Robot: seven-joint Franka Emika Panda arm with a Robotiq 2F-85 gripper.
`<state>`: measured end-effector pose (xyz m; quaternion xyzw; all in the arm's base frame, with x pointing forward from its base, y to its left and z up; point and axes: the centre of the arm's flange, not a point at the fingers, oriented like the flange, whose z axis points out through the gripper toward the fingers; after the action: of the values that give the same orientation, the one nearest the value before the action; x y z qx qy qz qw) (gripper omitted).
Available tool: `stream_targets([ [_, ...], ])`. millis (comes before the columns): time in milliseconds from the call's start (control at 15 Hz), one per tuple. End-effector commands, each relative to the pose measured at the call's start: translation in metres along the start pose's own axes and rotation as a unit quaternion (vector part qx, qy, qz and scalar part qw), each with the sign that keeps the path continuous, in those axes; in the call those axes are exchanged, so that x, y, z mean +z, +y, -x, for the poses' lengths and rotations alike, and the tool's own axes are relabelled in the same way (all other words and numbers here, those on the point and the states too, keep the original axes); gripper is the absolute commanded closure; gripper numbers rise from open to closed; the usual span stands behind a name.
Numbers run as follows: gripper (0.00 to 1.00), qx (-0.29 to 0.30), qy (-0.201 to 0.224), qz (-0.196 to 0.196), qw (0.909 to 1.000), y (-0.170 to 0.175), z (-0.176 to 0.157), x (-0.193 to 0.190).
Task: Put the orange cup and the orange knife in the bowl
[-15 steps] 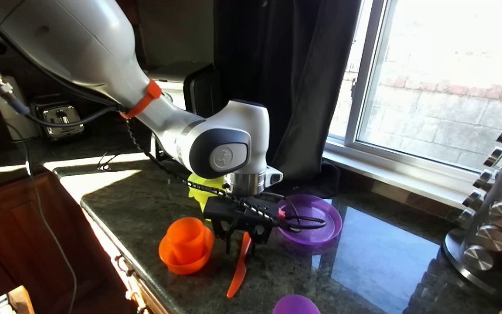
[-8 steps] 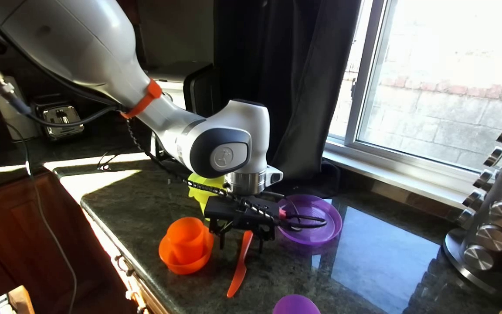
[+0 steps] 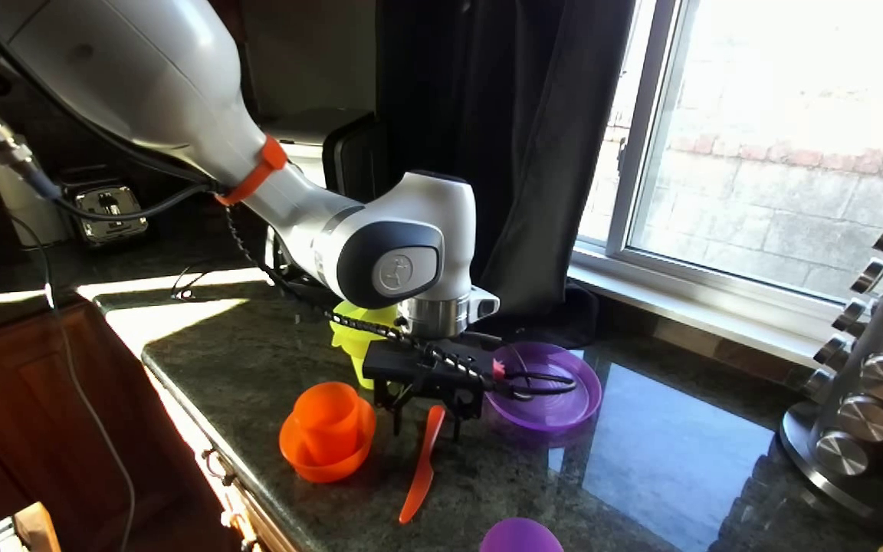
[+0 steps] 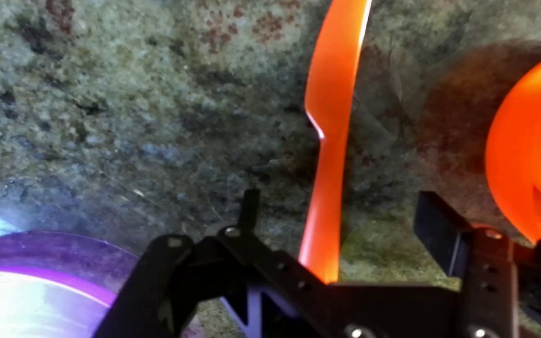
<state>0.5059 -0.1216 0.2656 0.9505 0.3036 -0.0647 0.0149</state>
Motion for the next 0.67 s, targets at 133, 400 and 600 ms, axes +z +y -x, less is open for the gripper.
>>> stream_targets([
  [133, 0.25, -0.004, 0.007, -0.008, 0.9999, 0.0040, -0.0081, 0.0030],
  [400, 0.34, -0.002, 0.008, -0.009, 0.9999, 0.0035, -0.0109, 0.0046],
  [600, 0.68, 0.000, 0.007, -0.008, 0.9999, 0.0042, -0.0120, 0.0062],
])
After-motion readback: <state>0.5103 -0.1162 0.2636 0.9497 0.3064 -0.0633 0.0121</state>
